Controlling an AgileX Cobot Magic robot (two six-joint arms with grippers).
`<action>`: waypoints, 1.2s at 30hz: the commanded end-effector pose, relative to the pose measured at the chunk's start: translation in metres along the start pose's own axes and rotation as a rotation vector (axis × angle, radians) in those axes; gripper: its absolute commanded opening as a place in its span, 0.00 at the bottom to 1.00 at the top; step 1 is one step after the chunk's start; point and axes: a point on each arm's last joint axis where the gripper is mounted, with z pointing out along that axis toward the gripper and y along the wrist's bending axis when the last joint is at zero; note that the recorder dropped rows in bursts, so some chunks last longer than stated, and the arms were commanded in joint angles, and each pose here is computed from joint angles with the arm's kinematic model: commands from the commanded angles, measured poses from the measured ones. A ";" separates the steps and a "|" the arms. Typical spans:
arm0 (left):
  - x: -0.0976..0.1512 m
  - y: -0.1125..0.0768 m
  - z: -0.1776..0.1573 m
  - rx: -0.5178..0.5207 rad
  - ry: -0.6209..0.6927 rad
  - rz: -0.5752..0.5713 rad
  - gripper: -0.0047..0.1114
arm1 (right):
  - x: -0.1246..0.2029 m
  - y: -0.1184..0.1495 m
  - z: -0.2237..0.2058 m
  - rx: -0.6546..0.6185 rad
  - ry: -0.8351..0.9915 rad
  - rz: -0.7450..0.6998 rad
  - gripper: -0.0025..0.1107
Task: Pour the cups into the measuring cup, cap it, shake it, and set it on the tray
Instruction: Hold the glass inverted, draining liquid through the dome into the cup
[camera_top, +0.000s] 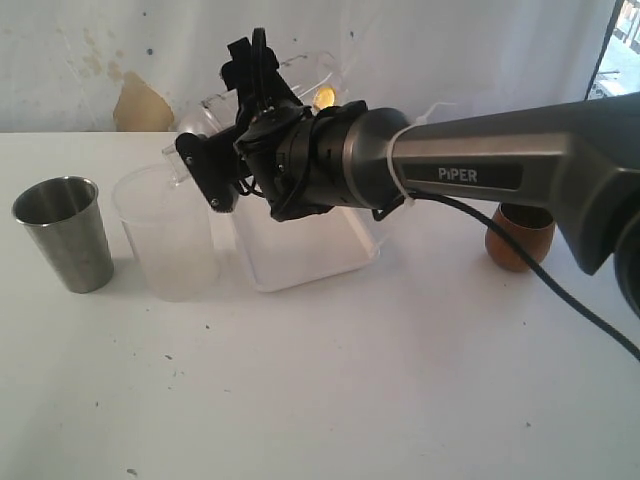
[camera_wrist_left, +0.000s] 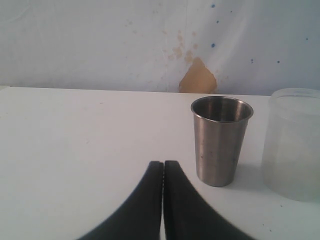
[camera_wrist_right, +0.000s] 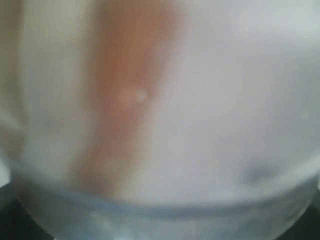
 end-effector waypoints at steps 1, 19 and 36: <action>0.000 0.000 0.000 0.004 -0.009 -0.003 0.05 | 0.008 -0.013 -0.003 0.050 0.040 -0.003 0.02; 0.000 0.000 0.000 0.004 -0.009 -0.003 0.05 | 0.011 -0.014 -0.003 0.057 0.073 -0.053 0.02; 0.000 0.000 0.000 0.004 -0.009 -0.003 0.05 | 0.011 -0.014 -0.003 0.055 0.077 -0.101 0.02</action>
